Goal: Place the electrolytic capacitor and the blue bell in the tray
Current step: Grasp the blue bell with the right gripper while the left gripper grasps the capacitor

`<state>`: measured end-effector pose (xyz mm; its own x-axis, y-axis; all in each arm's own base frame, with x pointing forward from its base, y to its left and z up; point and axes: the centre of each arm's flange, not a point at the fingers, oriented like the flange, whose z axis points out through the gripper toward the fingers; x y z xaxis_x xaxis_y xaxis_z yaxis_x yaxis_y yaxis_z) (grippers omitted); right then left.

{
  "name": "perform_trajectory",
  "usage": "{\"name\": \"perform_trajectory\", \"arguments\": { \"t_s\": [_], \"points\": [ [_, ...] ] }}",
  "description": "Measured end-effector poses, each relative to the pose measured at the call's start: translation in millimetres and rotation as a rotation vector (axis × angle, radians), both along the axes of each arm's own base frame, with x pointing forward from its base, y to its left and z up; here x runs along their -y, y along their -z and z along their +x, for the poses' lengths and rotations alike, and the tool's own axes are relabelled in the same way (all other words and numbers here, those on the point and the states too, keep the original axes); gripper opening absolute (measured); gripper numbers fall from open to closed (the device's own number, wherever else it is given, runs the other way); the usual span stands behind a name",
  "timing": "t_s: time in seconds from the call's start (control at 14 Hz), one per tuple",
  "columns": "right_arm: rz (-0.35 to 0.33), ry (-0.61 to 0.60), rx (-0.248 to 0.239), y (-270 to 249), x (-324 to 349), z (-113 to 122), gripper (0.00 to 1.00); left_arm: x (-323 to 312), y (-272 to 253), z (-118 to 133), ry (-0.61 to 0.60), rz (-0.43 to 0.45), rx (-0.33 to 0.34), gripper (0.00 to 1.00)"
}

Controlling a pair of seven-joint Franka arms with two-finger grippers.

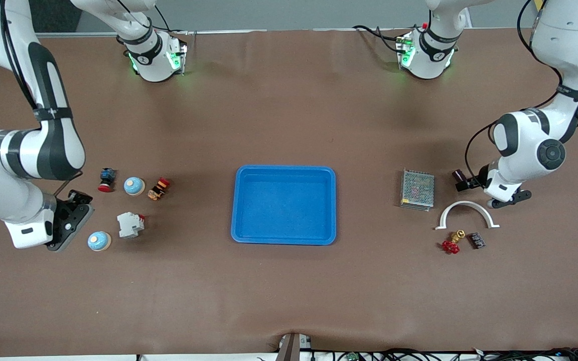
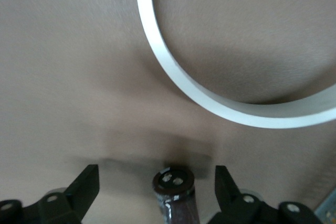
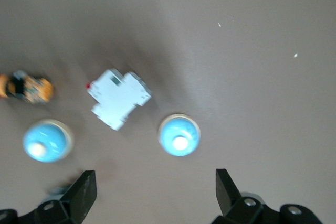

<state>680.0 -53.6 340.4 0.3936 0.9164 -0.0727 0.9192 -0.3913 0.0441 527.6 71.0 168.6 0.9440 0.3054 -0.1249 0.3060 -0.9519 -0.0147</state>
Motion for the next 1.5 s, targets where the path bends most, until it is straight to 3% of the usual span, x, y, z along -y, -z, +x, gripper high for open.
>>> {"name": "perform_trajectory", "arguments": {
  "t_s": [0.21,0.64,1.07,1.5],
  "points": [
    [-0.001,-0.117,-0.002,41.2,26.5,5.0,1.00,4.3,1.2,0.1,-0.013,0.000,-0.003,0.90],
    [-0.002,-0.192,0.022,86.7,28.0,11.8,1.00,8.5,-7.4,2.3,-0.005,0.000,0.001,0.33],
    [-0.003,-0.218,0.033,107.6,34.2,12.8,1.00,30.8,-14.1,5.4,0.037,-0.001,-0.014,0.33],
    [0.044,-0.225,0.012,130.3,39.7,8.7,1.00,52.6,-64.0,32.9,0.077,-0.005,0.002,0.33]
  ]
}}
